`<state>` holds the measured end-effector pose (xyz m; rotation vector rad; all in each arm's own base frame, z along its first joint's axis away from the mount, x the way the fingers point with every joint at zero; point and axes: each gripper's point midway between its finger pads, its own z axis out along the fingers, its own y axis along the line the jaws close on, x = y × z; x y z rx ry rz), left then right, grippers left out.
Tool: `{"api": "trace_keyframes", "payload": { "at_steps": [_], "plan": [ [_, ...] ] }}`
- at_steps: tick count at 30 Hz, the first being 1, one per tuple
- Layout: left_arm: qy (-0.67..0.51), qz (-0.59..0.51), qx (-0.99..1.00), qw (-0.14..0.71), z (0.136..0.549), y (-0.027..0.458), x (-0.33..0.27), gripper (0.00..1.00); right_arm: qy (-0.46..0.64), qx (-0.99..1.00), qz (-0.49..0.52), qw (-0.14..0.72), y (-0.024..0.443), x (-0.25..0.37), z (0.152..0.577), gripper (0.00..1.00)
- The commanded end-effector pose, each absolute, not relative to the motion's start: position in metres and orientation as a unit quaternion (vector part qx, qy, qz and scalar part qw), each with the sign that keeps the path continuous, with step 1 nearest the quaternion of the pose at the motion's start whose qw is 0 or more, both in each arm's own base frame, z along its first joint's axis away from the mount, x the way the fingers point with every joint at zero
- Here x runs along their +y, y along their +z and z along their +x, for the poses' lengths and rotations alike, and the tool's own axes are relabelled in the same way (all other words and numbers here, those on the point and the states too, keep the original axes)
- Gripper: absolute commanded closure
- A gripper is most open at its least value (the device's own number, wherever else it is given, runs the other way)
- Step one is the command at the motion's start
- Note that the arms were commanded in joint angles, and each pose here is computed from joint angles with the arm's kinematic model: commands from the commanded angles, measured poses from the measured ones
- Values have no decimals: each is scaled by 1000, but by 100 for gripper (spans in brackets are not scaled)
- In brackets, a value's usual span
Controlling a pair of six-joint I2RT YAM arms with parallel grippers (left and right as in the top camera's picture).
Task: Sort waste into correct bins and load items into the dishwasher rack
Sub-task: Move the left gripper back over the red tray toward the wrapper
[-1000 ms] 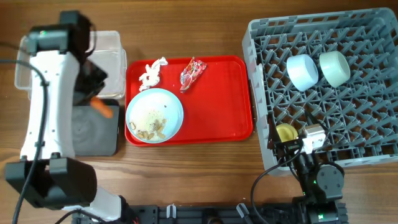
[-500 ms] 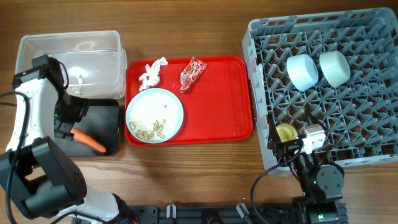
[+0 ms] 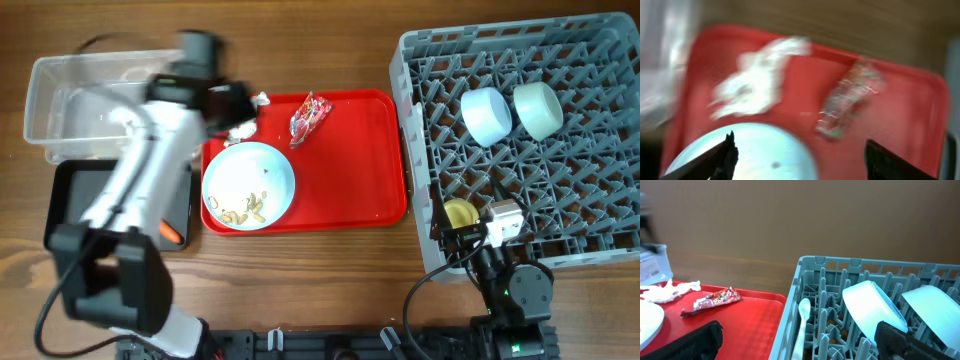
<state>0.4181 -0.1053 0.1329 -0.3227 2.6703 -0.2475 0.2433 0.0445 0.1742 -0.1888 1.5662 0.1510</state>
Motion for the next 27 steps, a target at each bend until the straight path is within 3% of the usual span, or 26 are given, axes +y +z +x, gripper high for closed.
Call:
{"api": "trace_keyframes", "payload": {
  "at_steps": [1, 5, 9, 17, 22, 26, 27],
  "plan": [
    [-33, 38, 965, 258, 430, 112, -163, 12, 73, 701, -90, 704, 175, 47, 242, 0],
    [-33, 93, 960, 263, 438, 76, -204, 15, 73, 701, -90, 704, 175, 47, 242, 0],
    [-25, 95, 965, 243, 442, 39, -207, 27, 73, 701, -90, 704, 175, 47, 242, 0],
    [-55, 92, 975, 195, 435, 3, -209, 32, 73, 701, -90, 704, 175, 47, 242, 0],
    [-62, 96, 976, 183, 430, -4, -213, 59, 73, 701, -90, 704, 175, 47, 242, 0],
    [-64, 91, 976, 189, 434, 6, -211, 96, 73, 701, -90, 704, 175, 47, 242, 0],
    [-68, 76, 976, 193, 436, 15, -210, 96, 73, 701, -90, 704, 175, 47, 242, 0]
  ]
}}
